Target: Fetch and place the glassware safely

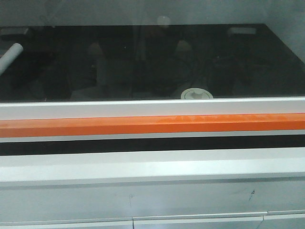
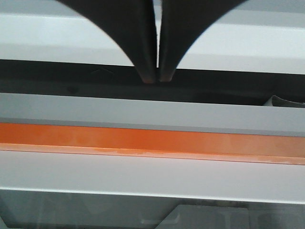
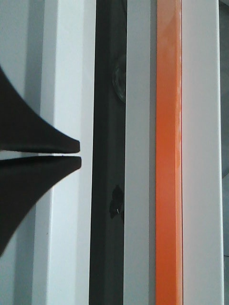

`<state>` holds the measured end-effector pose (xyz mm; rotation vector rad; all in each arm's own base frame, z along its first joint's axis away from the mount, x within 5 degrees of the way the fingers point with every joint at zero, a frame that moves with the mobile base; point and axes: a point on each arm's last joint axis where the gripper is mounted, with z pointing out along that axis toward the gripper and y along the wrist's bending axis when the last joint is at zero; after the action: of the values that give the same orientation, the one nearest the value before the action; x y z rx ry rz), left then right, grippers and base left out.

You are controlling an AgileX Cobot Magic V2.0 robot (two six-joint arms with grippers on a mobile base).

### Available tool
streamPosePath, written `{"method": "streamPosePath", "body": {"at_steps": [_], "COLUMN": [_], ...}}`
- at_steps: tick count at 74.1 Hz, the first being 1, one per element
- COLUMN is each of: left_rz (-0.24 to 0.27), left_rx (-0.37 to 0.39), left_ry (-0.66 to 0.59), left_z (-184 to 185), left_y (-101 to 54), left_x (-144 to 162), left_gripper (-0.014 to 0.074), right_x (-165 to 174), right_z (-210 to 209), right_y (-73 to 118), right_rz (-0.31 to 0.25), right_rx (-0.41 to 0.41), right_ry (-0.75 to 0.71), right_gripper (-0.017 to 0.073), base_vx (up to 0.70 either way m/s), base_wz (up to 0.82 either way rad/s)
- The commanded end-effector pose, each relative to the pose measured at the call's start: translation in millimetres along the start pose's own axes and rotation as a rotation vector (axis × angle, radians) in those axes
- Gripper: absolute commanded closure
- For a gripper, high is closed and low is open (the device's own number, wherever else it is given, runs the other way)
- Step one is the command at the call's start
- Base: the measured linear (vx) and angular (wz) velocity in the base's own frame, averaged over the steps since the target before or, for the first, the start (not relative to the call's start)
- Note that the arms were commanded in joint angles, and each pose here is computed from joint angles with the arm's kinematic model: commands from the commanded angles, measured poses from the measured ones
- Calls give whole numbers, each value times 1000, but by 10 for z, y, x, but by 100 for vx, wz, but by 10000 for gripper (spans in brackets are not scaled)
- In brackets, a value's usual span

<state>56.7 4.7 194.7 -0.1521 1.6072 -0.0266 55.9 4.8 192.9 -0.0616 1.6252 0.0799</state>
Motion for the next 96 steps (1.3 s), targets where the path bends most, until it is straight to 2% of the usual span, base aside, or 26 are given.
{"method": "streamPosePath", "body": {"at_steps": [1, 30, 38, 77, 81, 88, 96], "left_rz": [-15, -15, -15, -10, -16, -9, -22], "left_rx": [15, 15, 15, 15, 15, 22, 52], "left_ry": [-55, -55, -55, -54, -56, -90, -254], "left_z": [1, 1, 1, 0, 0, -2, -36], "left_y": [-3, -3, -3, -3, -4, -10, -40], "left_x": [33, 33, 33, 31, 29, -2, -189], "left_gripper": [601, 601, 601, 601, 601, 601, 601], "right_x": [-4, -4, -5, -7, -11, -51, -204], "right_z": [6, 6, 6, 6, 5, 2, -27], "right_y": [2, 2, 1, 2, 3, 5, 4], "right_rz": [-8, -8, -32, -30, -6, 69, 97], "right_rx": [-2, -2, -1, -1, -3, -10, -16], "right_ry": [-59, -59, -61, -63, -68, -111, -236], "right_gripper": [560, 560, 560, 560, 560, 560, 560], "base_vx": [0, 0, 0, 0, 0, 0, 0], "base_wz": [0, 0, 0, 0, 0, 0, 0]}}
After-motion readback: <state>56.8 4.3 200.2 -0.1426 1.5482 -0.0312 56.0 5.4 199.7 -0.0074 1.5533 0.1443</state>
